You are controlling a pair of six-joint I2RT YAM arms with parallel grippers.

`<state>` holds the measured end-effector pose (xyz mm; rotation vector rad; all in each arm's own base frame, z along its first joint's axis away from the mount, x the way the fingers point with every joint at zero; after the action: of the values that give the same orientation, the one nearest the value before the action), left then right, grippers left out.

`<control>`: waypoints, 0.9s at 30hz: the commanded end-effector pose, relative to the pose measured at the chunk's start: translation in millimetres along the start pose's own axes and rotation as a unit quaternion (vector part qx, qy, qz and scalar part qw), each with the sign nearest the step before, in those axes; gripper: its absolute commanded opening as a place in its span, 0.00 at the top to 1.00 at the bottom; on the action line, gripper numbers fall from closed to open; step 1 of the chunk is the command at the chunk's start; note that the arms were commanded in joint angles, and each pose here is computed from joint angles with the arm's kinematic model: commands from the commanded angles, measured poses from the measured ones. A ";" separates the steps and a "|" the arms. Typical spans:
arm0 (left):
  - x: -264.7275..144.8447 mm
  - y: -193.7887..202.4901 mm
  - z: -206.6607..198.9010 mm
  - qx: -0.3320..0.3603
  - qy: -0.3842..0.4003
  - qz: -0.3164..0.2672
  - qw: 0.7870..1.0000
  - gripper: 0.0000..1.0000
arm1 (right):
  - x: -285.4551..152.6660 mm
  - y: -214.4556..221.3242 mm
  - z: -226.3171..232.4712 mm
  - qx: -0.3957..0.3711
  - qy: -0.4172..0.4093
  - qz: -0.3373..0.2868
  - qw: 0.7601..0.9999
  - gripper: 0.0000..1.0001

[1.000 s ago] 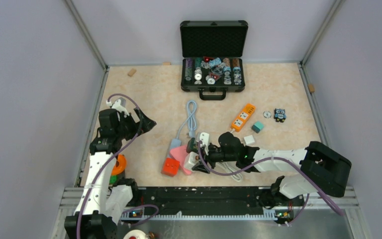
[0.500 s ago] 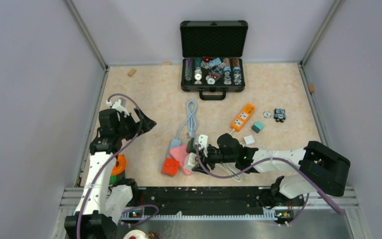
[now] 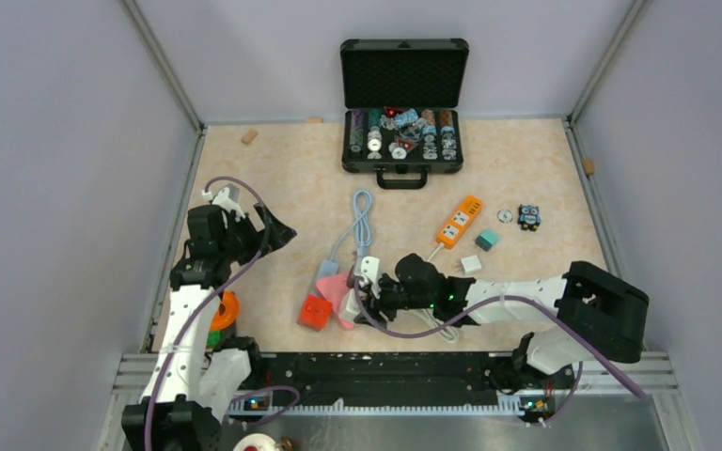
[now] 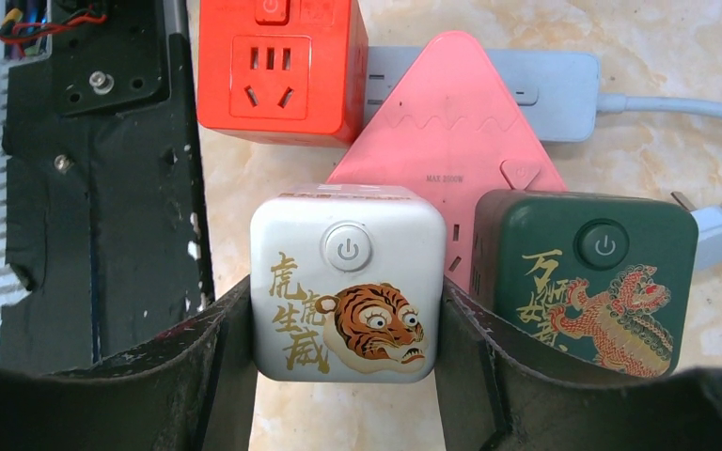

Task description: Insert the plug

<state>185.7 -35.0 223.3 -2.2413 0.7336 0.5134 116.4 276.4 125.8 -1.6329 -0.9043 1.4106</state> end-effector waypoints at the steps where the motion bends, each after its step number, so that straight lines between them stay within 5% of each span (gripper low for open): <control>1: 1.7 -2.4 -2.0 0.004 0.016 -0.007 1.000 0.01 | 7.2 18.4 2.3 -0.006 0.040 0.089 0.995 1.00; 15: 5.6 -2.8 4.1 -0.019 -0.027 -0.003 0.999 0.01 | 22.9 38.1 4.1 0.008 0.100 0.167 0.981 1.00; 20: 22.7 4.4 16.3 -0.091 -0.097 0.090 0.987 0.11 | 24.5 32.5 1.1 0.012 0.113 0.177 0.978 1.00; 23: 40.9 19.7 25.9 -0.129 -0.078 0.171 0.974 0.30 | 27.8 28.7 -0.6 0.016 0.115 0.183 0.976 1.00; 27: 52.2 40.5 33.9 -0.141 -0.072 0.201 0.967 0.30 | 31.0 25.2 -1.5 0.022 0.112 0.196 0.974 1.00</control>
<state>203.2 -40.0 160.6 -2.2505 0.9899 1.0314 123.9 319.5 126.9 -1.7750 -0.7095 1.3159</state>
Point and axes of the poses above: each gripper's point midway between its finger pads, its own x axis out along the fingers, its own z axis along the line the jaws close on, y = z × x, the point moved 10 cm from there along -x, back along the fingers, and after that the axes turned 9 degrees about -x, right-handed, at the moved point
